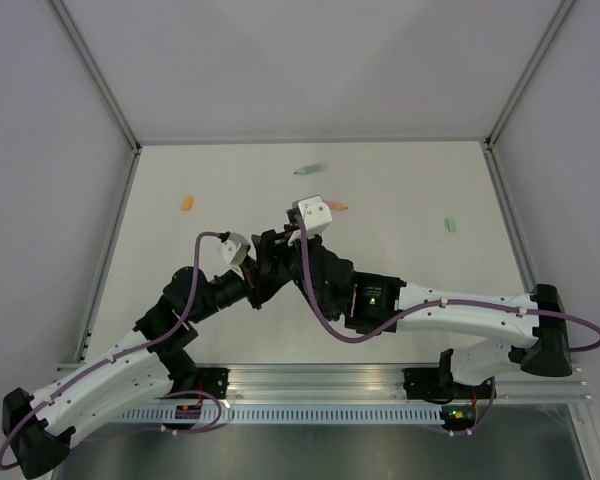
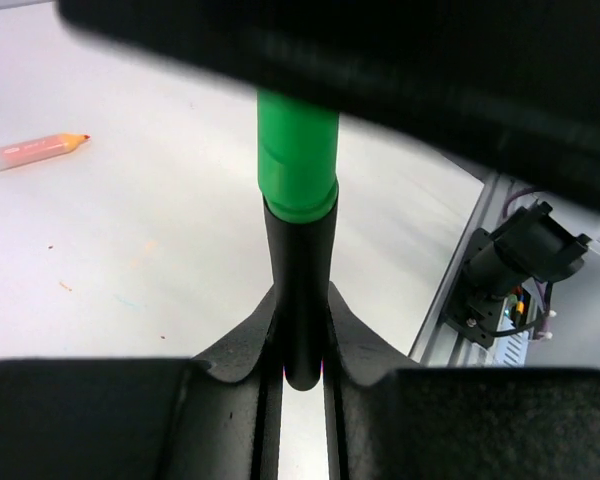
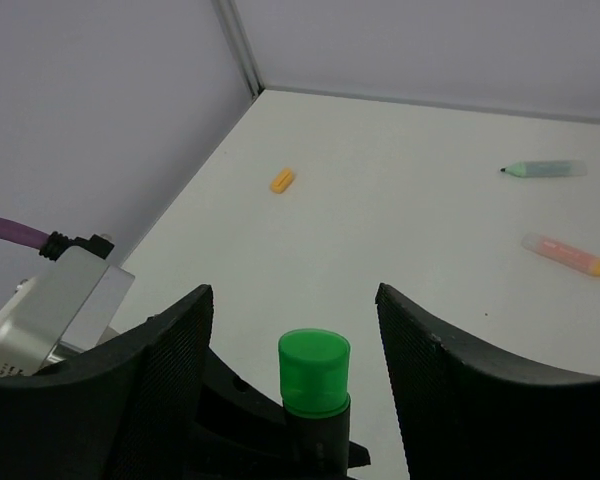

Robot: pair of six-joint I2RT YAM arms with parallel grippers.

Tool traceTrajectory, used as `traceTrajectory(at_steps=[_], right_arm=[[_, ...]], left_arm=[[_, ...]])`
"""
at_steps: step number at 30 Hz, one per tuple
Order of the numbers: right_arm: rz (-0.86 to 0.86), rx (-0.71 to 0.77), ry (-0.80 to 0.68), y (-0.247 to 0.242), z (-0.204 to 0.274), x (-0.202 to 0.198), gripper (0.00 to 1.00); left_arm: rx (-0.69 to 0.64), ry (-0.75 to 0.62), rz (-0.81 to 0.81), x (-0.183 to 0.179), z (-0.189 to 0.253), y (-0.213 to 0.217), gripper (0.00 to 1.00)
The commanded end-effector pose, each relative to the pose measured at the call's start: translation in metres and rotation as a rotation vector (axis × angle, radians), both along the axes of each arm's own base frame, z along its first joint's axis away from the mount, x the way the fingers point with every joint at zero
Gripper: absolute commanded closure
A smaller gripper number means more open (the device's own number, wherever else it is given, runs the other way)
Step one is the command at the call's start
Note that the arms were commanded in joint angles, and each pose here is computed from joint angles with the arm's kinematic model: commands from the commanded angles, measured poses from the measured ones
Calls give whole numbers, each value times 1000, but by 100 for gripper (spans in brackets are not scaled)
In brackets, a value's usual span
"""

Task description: Insert the pens into the pen caps

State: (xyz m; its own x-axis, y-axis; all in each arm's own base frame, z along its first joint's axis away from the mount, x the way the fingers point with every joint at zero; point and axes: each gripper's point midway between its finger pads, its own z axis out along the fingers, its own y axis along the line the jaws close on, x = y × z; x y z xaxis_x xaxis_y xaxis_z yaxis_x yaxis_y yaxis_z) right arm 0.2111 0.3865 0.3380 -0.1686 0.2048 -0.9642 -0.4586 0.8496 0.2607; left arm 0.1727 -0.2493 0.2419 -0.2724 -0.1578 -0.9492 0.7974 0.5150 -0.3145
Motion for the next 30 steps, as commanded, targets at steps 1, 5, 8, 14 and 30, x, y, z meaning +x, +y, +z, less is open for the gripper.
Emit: traceTrajectory(at_steps=[1,5,8,14,30], right_arm=[[-31,31,-45,-19,47,0,27],[0,12,-62,-23,54,0,27],[110,2,-71,-19,53,-6,27],[299,31,-122,-40,59,-21,33],[630,-2,-180,-46,67,-77,39]], left_arm=[[-62,-61,-75,-10,26,-8,98],[-66,-88,-201,-28,30,-19,98],[-84,-109,-290,-42,32,-23,98],[-183,-148,-377,-64,51,-21,98],[-148,-102,-539,-81,46,-35,98]])
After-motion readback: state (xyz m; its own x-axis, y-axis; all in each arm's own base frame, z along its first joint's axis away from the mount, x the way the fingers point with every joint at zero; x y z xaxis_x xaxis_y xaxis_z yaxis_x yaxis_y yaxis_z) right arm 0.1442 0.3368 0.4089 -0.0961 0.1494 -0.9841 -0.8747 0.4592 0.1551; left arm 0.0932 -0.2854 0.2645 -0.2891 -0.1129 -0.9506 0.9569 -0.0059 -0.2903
